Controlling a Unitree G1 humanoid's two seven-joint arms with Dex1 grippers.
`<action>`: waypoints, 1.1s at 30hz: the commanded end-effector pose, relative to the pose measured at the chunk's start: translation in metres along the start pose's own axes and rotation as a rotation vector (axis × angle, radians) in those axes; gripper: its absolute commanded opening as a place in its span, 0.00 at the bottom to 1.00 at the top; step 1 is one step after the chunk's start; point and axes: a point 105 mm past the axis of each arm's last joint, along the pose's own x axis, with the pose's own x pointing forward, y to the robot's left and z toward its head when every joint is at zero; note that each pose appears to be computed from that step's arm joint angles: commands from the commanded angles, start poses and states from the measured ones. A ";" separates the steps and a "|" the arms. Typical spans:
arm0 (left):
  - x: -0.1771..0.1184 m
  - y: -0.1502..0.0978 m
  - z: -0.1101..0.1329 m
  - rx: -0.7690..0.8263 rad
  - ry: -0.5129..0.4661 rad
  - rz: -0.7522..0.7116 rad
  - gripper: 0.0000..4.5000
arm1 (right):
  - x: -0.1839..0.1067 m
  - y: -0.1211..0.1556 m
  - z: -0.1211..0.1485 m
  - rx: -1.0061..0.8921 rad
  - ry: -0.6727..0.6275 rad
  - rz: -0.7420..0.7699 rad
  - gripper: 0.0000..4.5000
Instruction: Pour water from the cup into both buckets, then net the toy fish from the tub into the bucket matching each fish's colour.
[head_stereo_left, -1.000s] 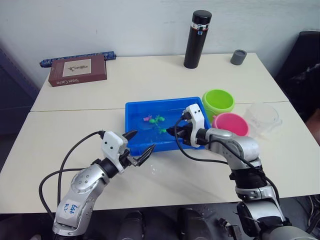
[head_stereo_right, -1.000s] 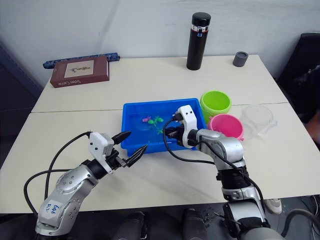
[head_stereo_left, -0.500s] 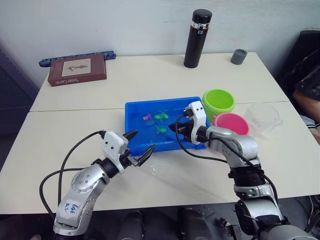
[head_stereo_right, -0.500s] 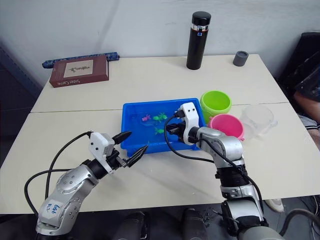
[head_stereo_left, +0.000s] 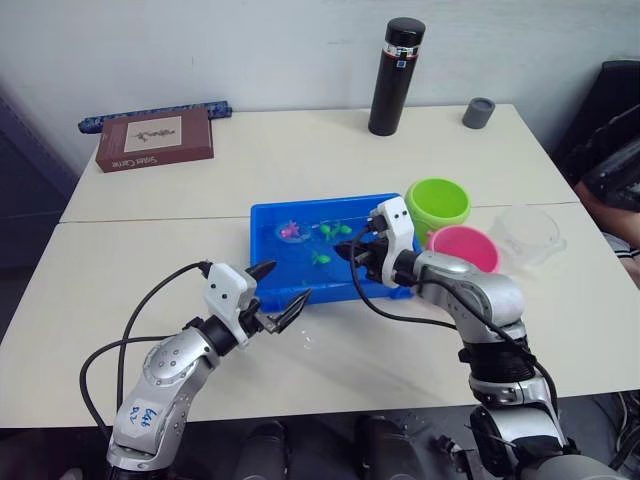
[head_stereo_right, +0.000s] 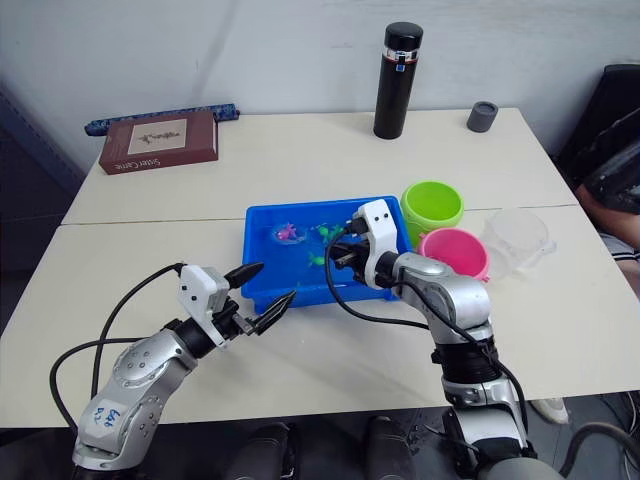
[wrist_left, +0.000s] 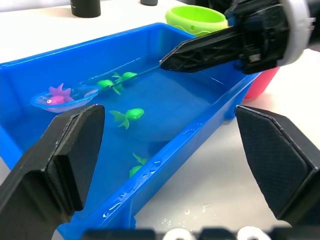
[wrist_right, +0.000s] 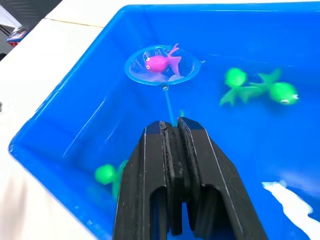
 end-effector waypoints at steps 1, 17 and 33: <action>-0.001 -0.002 0.006 0.015 -0.027 -0.011 0.99 | -0.014 0.011 0.016 -0.077 -0.059 0.022 0.00; 0.008 -0.009 0.019 0.061 -0.061 -0.145 0.99 | -0.098 0.016 0.026 -0.409 -0.181 -0.140 0.00; 0.033 -0.020 0.032 0.107 -0.096 -0.374 0.99 | -0.182 -0.014 0.040 -0.652 -0.299 -0.628 0.00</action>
